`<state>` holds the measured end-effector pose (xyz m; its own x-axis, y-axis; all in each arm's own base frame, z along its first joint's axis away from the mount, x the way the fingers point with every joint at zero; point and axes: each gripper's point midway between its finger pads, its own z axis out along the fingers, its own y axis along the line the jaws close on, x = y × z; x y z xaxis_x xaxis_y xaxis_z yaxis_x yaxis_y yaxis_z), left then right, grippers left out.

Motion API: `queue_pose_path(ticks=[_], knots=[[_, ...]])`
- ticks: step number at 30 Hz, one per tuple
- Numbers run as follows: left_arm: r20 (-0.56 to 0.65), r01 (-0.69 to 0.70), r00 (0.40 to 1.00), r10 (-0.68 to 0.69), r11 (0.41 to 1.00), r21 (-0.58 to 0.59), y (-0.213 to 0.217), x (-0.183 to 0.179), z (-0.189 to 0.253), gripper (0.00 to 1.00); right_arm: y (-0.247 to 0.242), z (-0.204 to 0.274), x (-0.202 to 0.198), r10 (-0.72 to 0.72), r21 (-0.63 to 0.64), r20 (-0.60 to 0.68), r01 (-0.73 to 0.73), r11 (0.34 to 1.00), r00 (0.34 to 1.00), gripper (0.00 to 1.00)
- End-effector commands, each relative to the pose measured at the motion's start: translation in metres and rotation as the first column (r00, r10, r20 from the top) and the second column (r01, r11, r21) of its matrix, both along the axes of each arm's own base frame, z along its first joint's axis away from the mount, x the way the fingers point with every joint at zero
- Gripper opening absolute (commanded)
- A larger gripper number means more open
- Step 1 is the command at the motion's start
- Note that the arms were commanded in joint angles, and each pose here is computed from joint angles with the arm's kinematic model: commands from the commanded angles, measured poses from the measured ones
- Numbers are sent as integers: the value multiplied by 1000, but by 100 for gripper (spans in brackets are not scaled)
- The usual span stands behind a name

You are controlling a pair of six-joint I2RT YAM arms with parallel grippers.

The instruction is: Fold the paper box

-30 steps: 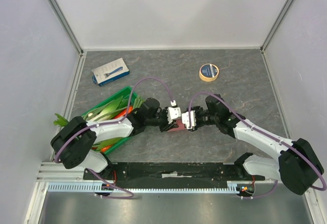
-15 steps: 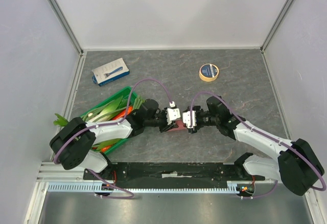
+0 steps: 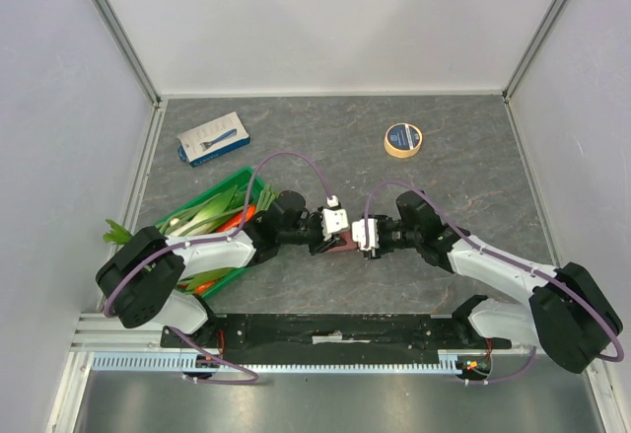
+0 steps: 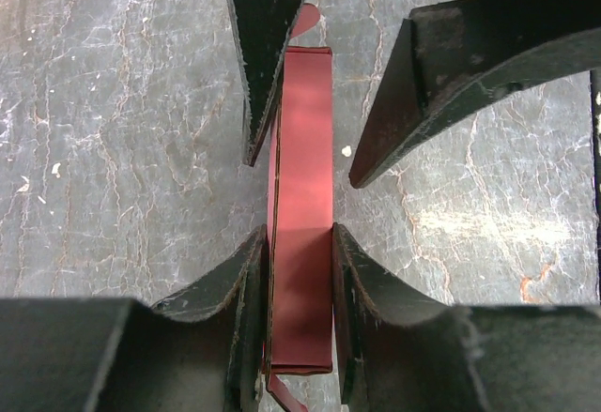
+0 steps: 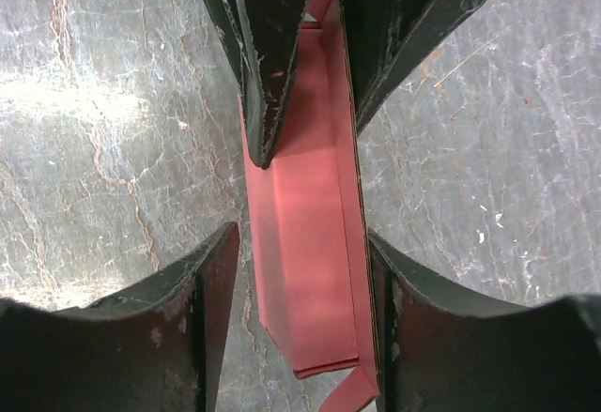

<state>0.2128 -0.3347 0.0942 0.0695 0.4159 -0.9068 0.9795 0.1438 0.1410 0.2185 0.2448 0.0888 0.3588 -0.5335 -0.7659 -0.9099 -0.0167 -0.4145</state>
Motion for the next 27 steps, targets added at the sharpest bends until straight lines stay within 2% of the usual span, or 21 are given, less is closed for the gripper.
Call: queue_pose_path(ticks=[1, 4, 8, 10, 14, 16, 17, 18, 20, 21, 25, 26, 27], knots=[[96, 54, 994, -47, 996, -74, -13, 4, 30, 21, 11, 12, 9, 18, 32, 39, -19, 999, 999, 56], [83, 64, 995, -58, 996, -69, -14, 2, 27, 21, 12, 10, 8, 24, 32, 30, -25, 999, 999, 51], [51, 50, 998, -46, 996, -73, -17, 4, 28, 24, 13, 8, 8, 29, 29, 24, -30, 999, 999, 34], [27, 29, 999, -27, 998, -60, -16, 6, 26, 26, 12, 6, 9, 30, 24, 28, -30, 999, 999, 30], [-22, -31, 999, 29, 994, -108, -11, 16, 34, 42, 11, 0, 8, 30, 13, 20, -30, 999, 999, 27], [-60, -73, 996, 65, 988, -135, -2, 19, 38, 46, 10, -1, 9, 19, 10, 16, -19, 1000, 1000, 26], [-57, -94, 995, 86, 982, -163, 1, 23, 45, 59, 10, -1, 9, 18, 6, 14, -18, 1000, 1000, 26], [-51, -109, 994, 101, 974, -198, 5, 24, 59, 64, 8, -3, 10, 8, -4, 10, -8, 1000, 1000, 26], [-94, -195, 980, 176, 947, -256, 19, 32, 72, 69, 7, -4, 9, 3, -12, 6, -3, 1000, 1000, 26], [-80, -205, 979, 189, 926, -318, 27, 31, 94, 69, 6, -4, 10, 0, -13, 8, 0, 1000, 1000, 27], [-192, -349, 936, 294, 840, -415, 62, 25, 111, 72, 5, -7, 12, -20, -25, -7, 20, 999, 1000, 27], [-228, -415, 909, 348, 801, -432, 70, 28, 116, 69, 6, -4, 15, -33, -22, -18, 32, 999, 999, 27], [-287, -553, 833, 472, 708, -439, 89, 41, 118, 65, 5, -9, 14, -34, -39, -39, 33, 999, 999, 27]])
